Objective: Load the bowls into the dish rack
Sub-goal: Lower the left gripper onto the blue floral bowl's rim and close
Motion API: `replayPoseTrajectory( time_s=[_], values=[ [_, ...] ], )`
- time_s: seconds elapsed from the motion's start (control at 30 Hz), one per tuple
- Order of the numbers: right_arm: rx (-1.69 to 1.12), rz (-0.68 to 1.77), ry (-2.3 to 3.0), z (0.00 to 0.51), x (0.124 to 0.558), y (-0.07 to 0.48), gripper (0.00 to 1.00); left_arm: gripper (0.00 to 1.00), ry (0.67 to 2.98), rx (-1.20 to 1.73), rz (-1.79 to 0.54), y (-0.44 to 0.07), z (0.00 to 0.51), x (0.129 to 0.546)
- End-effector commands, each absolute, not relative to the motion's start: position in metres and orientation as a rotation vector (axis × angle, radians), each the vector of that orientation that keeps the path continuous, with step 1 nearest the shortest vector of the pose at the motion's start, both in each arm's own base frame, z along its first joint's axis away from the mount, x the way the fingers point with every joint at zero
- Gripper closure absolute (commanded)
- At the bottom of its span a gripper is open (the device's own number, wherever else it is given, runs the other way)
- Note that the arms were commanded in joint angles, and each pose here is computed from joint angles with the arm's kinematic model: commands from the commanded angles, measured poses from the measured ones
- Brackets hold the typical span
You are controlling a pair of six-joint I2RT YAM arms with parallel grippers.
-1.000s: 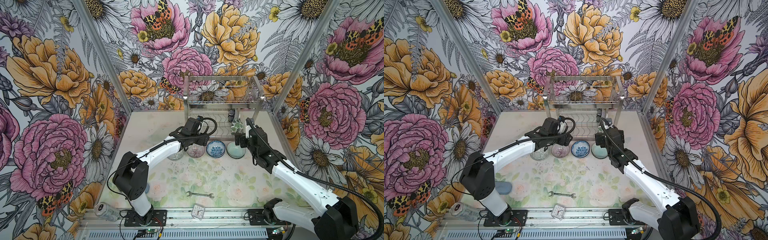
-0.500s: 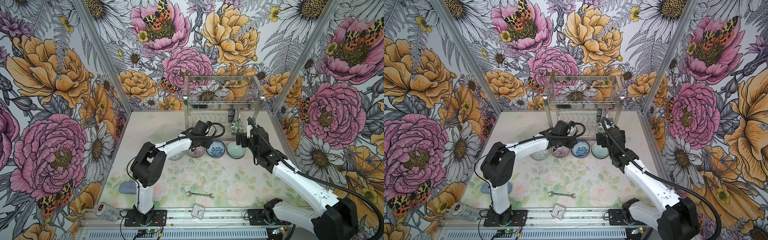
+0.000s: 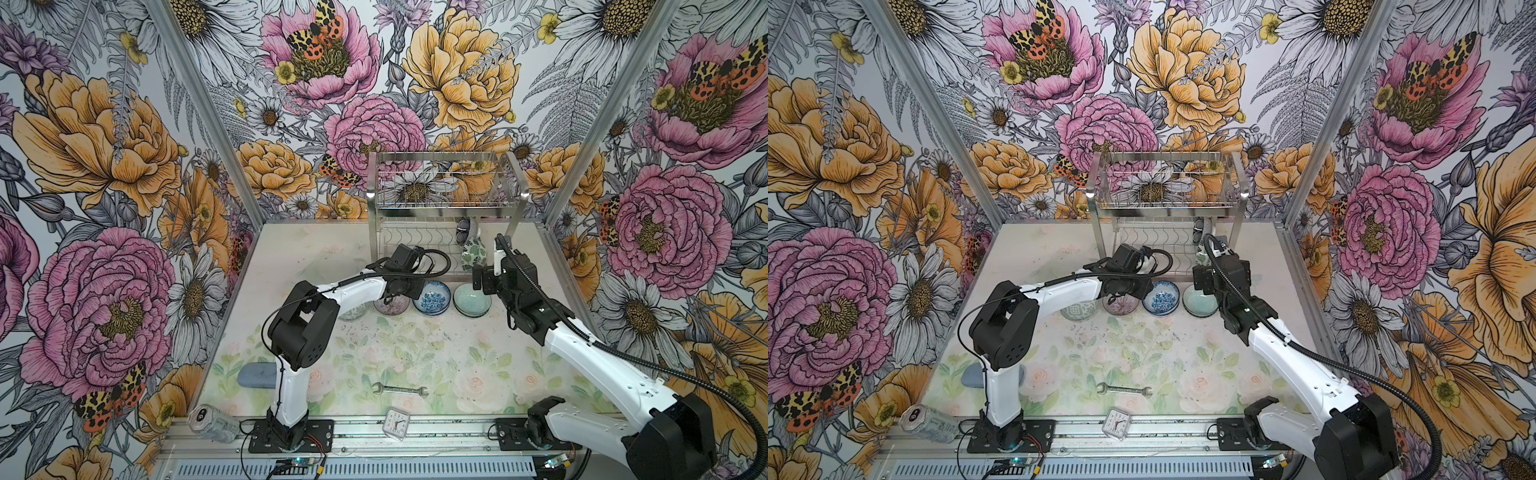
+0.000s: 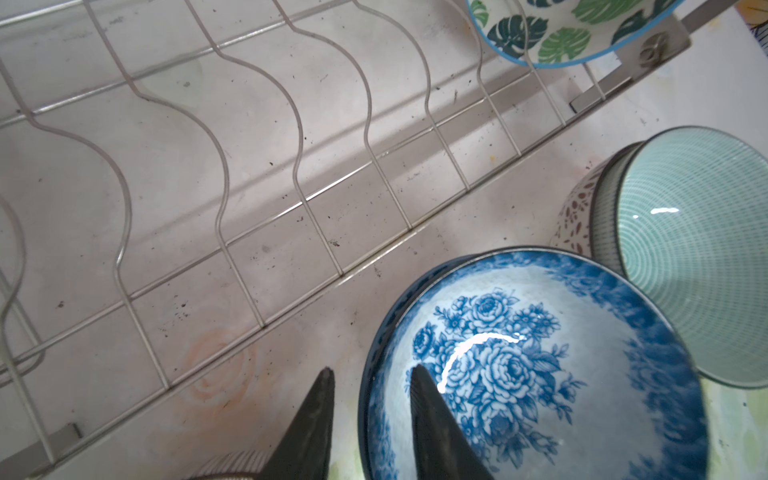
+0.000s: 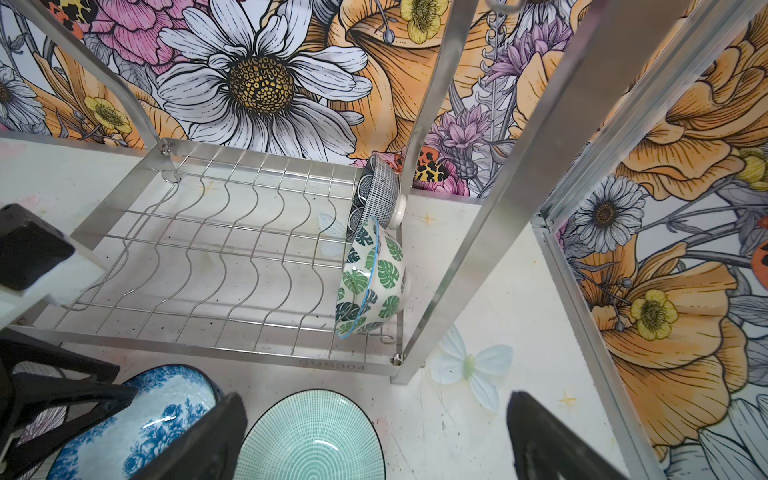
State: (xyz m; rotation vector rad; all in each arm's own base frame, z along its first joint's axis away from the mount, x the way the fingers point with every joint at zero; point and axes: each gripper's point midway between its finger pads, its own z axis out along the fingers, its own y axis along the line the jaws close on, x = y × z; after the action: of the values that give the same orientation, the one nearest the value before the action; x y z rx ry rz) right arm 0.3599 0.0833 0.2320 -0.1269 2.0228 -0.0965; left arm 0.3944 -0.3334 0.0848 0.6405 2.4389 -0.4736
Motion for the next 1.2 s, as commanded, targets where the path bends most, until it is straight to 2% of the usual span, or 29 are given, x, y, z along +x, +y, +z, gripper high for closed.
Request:
replayPoseTrajectory(
  time_s=[0.0,0.43,0.63,1.17],
  values=[
    [-0.111,-0.079,2.023,0.232,0.360,0.083,0.01,0.69,2.409,0.649,-0.508,-0.343,0.090,0.399],
    [-0.107,-0.082,2.035,0.226,0.359,0.080,0.01,0.91,2.414,0.643,-0.508,-0.342,0.089,0.398],
    [-0.103,-0.085,2.041,0.223,0.359,0.078,0.01,0.98,2.415,0.639,-0.503,-0.339,0.091,0.396],
    [-0.097,-0.074,2.043,0.222,0.357,0.078,0.02,1.00,2.379,0.625,-0.431,-0.322,0.116,0.392]
  ],
)
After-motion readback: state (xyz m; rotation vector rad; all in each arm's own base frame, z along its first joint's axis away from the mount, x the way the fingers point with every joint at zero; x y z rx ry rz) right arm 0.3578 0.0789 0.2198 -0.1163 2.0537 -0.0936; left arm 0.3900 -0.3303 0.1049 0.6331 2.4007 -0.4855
